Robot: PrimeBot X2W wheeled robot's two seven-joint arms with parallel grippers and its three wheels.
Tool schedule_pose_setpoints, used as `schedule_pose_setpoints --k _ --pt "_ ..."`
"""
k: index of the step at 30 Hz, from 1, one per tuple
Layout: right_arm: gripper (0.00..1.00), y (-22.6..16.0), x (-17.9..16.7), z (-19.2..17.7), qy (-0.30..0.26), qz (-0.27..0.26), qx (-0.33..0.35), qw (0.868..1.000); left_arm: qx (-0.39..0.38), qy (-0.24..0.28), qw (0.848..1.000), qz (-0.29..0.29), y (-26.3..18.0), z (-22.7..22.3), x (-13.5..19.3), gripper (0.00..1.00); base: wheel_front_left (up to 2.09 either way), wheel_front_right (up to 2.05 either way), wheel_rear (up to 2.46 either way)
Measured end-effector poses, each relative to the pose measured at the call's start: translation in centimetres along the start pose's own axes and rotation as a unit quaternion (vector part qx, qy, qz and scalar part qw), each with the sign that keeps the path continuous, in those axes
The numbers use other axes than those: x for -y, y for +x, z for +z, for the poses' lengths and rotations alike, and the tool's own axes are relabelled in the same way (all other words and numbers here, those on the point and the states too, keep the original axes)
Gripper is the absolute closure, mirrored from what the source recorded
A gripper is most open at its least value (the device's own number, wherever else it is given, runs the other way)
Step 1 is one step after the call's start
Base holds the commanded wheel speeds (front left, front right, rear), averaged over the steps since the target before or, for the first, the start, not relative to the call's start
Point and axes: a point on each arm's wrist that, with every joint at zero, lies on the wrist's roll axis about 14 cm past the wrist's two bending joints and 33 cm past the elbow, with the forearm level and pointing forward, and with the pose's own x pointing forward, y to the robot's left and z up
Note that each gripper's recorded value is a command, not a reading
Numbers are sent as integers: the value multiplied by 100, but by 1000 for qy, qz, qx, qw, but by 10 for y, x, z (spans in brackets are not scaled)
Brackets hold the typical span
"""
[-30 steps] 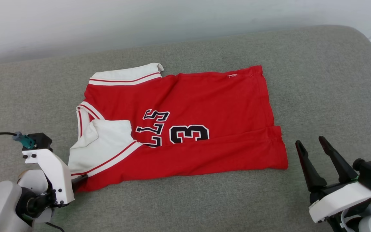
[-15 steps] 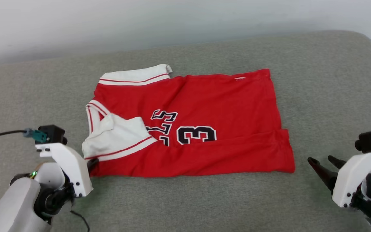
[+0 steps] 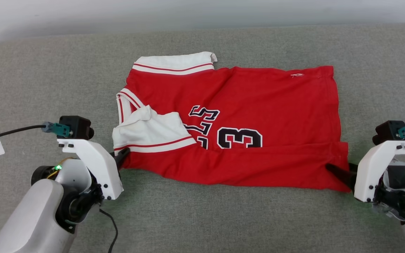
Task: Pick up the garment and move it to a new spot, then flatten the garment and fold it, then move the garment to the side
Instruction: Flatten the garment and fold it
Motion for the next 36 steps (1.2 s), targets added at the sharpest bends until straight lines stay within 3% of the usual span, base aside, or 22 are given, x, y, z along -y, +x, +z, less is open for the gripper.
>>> schedule_pose_setpoints --k 1,2,3,20,30,36 --pt "27 3 -2 -1 3 3 -6 1000 0 -4 1000 -1 1 -1 1 100 0 0 0" --pt "67 5 -3 -1 8 8 -9 1000 1 -11 1000 -4 1 -2 2 100 0 0 0" --pt "100 6 -4 -1 6 8 -12 1000 2 -17 1000 -8 2 -1 3 100 0 0 0" --pt "100 -34 -32 7 -48 33 36 998 30 -59 998 -7 -37 -15 7 100 0 0 0" --pt "100 -66 -38 -16 -62 37 54 996 46 -83 995 19 -90 -49 1 100 0 0 0" --pt "100 -68 -32 -39 -47 36 28 998 21 -108 993 36 -106 -83 -6 100 0 0 0"
